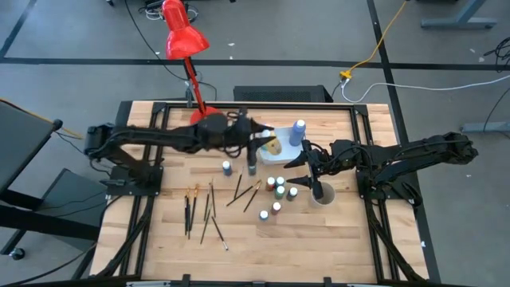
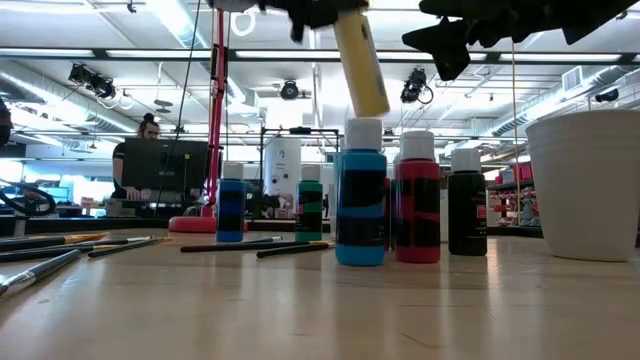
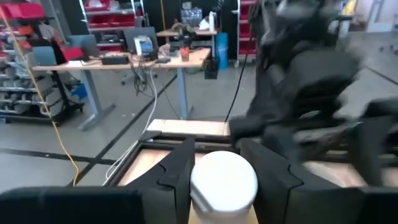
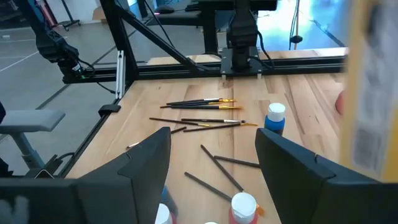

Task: Pick & Place Paint Supplies
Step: Put the yellow matte acrylic craft paint into the white bin, then put the black matte acrylic craft paint into the white bin

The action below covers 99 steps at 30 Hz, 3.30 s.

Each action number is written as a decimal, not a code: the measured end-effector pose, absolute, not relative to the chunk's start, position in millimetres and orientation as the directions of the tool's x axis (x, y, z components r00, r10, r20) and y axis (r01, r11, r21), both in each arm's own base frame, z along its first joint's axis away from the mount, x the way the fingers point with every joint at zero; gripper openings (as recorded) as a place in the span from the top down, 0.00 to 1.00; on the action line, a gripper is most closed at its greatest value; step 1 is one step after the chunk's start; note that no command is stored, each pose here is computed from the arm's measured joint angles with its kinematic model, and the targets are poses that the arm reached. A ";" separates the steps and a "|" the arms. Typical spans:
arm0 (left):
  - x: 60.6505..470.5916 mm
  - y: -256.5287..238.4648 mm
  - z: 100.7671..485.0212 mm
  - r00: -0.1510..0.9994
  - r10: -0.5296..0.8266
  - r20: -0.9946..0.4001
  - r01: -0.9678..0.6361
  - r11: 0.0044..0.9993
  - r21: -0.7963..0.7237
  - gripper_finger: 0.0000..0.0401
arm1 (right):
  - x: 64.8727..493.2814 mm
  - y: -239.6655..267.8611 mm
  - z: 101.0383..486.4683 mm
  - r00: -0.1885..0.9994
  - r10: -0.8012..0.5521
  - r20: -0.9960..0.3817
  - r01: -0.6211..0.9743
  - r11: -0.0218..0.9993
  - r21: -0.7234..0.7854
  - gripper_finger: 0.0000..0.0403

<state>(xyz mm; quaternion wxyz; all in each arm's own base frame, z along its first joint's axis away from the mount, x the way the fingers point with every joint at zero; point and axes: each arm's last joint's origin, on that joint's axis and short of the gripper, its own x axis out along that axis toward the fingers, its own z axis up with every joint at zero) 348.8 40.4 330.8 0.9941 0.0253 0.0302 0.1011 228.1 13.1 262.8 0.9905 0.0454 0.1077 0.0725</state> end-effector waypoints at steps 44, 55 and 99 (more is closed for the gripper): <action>419.3 138.7 211.2 0.866 0.407 -0.290 -0.378 0.913 0.153 0.65 | 227.2 13.0 259.0 0.957 0.153 -0.246 -0.142 0.988 0.061 0.41; 416.1 136.8 218.5 0.859 0.425 -0.286 -0.380 0.903 0.201 0.50 | 227.2 13.0 259.1 0.957 0.153 -0.245 -0.142 0.988 0.061 0.41; 224.2 41.1 304.0 0.936 0.303 -0.177 -0.301 0.953 0.038 0.56 | 263.7 40.1 200.5 0.589 0.032 -0.808 -0.072 0.997 -0.013 0.41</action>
